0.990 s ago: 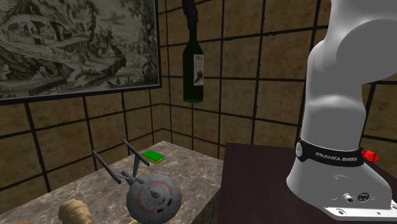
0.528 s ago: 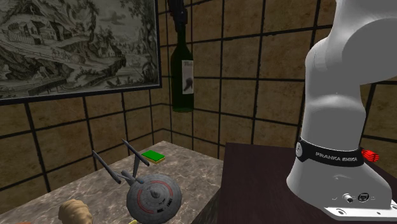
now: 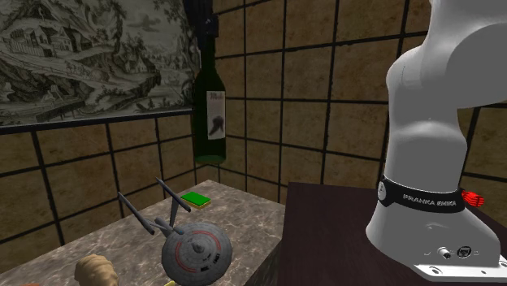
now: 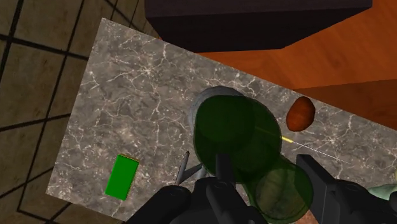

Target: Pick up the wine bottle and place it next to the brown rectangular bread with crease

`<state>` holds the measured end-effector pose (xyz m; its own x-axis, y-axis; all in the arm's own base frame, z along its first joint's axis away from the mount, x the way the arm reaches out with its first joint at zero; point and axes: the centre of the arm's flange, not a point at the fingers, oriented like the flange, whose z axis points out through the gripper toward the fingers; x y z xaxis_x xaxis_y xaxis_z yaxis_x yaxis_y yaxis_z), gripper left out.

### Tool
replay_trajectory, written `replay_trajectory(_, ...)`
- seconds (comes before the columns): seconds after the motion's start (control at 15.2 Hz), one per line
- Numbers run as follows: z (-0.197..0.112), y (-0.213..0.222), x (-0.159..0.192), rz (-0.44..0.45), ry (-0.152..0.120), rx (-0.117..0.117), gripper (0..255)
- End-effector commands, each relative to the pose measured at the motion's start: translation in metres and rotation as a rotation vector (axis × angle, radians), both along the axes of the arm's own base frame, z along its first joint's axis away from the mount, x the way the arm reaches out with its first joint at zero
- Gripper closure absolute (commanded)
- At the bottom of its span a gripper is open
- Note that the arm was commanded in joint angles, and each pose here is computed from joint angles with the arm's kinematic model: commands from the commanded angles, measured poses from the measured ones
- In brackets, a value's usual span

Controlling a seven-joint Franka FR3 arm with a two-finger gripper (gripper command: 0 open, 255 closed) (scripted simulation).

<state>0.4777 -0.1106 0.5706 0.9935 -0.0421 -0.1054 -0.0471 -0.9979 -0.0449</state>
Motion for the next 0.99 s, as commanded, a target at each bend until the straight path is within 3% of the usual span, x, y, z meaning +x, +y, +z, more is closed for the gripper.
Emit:
replay_trajectory(0.0, -0.006, 0.026, 0.007, -0.001, -0.001, 0.000, 255)
replay_trajectory(0.92, -0.065, 0.192, 0.062, -0.001, -0.001, 0.000, 255)
